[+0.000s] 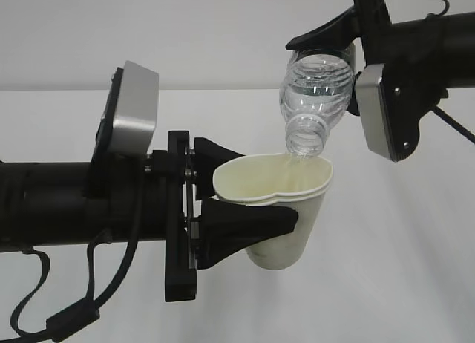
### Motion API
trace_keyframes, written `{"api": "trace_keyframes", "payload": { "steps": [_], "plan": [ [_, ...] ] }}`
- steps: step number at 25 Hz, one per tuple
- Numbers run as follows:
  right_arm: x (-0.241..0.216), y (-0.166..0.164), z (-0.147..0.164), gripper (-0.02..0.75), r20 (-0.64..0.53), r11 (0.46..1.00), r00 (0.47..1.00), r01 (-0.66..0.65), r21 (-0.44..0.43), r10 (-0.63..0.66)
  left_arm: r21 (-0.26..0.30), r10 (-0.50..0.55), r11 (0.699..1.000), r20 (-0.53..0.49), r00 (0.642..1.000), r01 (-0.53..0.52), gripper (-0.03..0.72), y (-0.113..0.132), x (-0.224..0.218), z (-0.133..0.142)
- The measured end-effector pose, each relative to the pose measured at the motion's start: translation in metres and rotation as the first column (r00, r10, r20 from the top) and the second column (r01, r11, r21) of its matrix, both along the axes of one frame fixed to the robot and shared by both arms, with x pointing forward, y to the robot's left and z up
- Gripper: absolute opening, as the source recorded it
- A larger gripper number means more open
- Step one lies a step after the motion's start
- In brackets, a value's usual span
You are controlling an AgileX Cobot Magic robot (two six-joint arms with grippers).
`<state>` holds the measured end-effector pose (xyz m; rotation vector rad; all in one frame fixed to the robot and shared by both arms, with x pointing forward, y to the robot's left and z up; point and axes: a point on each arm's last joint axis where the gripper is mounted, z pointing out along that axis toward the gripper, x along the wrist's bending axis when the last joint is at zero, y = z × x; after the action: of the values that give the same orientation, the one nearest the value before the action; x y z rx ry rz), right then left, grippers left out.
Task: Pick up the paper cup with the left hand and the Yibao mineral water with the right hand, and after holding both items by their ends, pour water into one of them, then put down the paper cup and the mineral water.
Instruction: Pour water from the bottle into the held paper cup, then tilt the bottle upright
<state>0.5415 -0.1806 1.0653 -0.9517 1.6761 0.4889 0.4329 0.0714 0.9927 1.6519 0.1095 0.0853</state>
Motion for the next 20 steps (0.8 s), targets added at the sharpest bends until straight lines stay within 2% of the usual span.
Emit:
{"api": "trace_keyframes", "payload": {
  "steps": [20],
  "plan": [
    [-0.0005, 0.0014, 0.0023, 0.435, 0.020, 1.000, 0.999, -0.025, -0.003, 0.025, 0.005, -0.007, 1.000, 0.002, 1.000, 0.007, 0.377, -0.0002, -0.0006, -0.0007]
  ]
}}
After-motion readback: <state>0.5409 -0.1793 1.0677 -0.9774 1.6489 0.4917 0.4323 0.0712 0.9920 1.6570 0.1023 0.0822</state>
